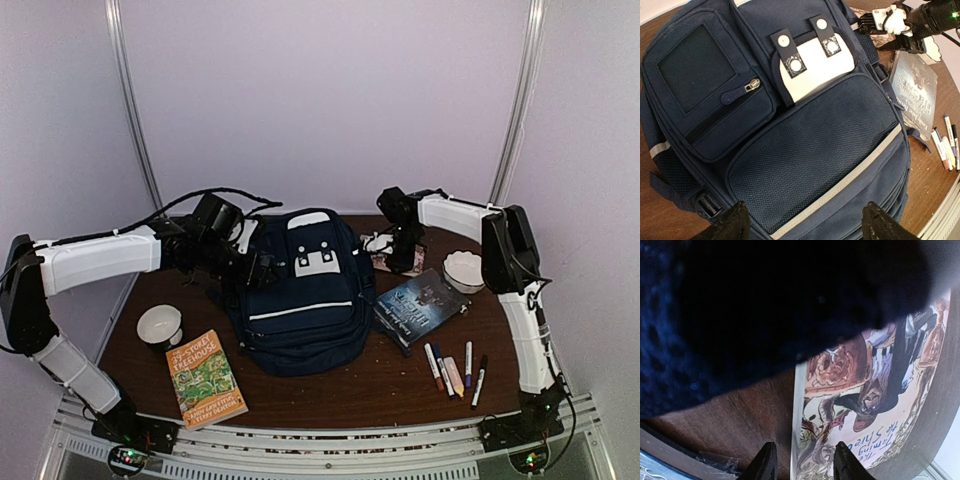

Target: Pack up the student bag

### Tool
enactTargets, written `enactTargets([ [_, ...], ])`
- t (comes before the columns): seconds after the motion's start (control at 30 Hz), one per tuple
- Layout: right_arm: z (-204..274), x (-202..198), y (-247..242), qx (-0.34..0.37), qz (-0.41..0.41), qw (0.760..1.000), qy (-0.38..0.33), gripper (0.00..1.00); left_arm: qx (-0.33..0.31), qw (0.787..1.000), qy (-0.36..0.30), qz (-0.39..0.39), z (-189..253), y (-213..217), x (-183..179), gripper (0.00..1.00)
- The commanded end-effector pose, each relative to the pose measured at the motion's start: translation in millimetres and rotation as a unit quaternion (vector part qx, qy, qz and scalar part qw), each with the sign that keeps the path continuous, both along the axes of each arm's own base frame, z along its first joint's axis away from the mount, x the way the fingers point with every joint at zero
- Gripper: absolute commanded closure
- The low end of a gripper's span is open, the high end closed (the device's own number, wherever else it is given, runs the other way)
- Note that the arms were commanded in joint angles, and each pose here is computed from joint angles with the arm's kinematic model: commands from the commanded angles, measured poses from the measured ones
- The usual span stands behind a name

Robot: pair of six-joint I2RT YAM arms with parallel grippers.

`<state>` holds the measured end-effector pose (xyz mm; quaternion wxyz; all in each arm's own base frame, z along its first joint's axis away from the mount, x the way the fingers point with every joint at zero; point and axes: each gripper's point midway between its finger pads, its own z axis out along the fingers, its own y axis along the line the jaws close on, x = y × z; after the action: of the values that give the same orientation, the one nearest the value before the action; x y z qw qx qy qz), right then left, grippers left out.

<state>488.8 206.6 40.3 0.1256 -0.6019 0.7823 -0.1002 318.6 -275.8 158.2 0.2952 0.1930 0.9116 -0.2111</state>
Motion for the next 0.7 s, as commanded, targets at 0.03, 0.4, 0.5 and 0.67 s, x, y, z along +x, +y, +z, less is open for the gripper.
enactTargets([
  [0.03,-10,3,-5,-0.042,0.007,0.999,-0.005,0.63,-0.008,1.000,-0.015,-0.003,6,-5,3,0.21],
  [0.4,2,21,-4,-0.024,-0.025,0.999,-0.027,0.84,-0.003,1.000,-0.016,-0.006,6,-5,4,0.21],
  [0.5,19,32,-4,0.001,-0.047,0.998,-0.050,0.88,-0.003,1.000,-0.018,-0.007,6,-6,4,0.20],
  [0.67,43,45,-2,0.029,-0.052,0.994,-0.095,1.00,-0.001,1.000,-0.016,-0.010,4,-7,5,0.20],
])
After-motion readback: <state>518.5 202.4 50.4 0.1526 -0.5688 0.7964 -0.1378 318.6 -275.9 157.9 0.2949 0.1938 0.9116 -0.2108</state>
